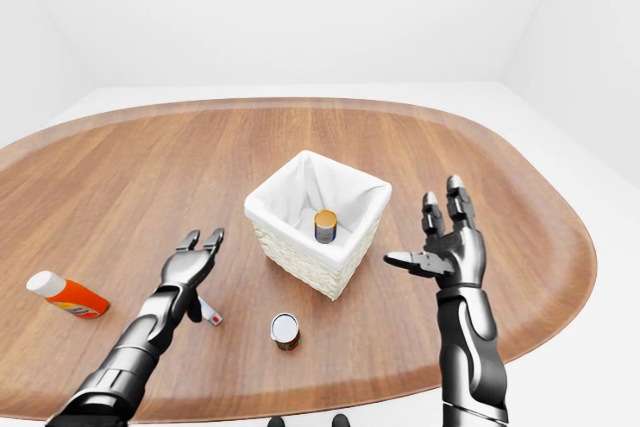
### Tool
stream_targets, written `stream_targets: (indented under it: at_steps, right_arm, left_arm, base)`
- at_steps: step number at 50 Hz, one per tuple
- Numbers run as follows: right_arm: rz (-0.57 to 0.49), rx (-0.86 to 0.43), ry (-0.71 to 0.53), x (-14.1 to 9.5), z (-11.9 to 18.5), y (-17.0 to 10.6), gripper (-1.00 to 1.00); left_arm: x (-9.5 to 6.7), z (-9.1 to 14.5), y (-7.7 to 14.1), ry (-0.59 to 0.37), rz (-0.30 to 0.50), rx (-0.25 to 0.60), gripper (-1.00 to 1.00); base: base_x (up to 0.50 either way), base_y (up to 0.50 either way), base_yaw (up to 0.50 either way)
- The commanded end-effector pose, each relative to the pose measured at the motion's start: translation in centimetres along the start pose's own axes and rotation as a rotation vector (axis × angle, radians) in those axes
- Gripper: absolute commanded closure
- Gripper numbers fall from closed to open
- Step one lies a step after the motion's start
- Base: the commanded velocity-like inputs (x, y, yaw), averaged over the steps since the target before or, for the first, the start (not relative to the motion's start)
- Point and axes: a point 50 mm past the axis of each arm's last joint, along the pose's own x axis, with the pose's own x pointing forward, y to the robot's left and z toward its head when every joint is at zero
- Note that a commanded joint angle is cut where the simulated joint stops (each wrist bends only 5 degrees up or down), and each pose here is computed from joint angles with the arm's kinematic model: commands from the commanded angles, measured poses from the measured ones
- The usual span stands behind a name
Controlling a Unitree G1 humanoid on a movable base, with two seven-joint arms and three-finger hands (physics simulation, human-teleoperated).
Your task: Pick up the alphabet soup and the cream cheese box, and put them in the basket.
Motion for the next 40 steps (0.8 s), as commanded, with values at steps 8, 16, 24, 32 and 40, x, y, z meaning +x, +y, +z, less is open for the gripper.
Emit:
stream_targets:
  at_steps: [8,16,24,32,40]
  right_arm:
    - [-0.007,0.026,-0.025,0.0,0.6,-0.2,-1.00]
    - [-0.007,0.040,-0.032,-0.1,0.7,-0.2,-1.00]
    - [-0.009,0.047,-0.034,0.0,0.7,-0.2,-1.00]
    - [-0.008,0.051,-0.039,0.1,0.8,-0.1,-1.00]
    - [-0.009,0.055,-0.042,0.0,0.9,-0.2,-1.00]
  left_arm:
    - [0.4,-0.8,-2.3,0.027,-0.157,-0.018,-1.00]
    - [0.5,-1.3,-2.9,0.059,-0.214,-0.062,-1.00]
    - [0.5,-1.4,-3.0,0.068,-0.230,-0.084,-1.00]
    - [0.4,-1.5,-3.1,0.075,-0.229,-0.087,-1.00]
    - [0.3,-1.4,-3.4,0.074,-0.239,-0.089,-1.00]
  base:
    - [0.00,0.00,0.00]
    - [0.00,0.00,0.00]
    - [0.00,0.00,0.00]
    - [0.00,0.00,0.00]
    - [0.00,0.00,0.00]
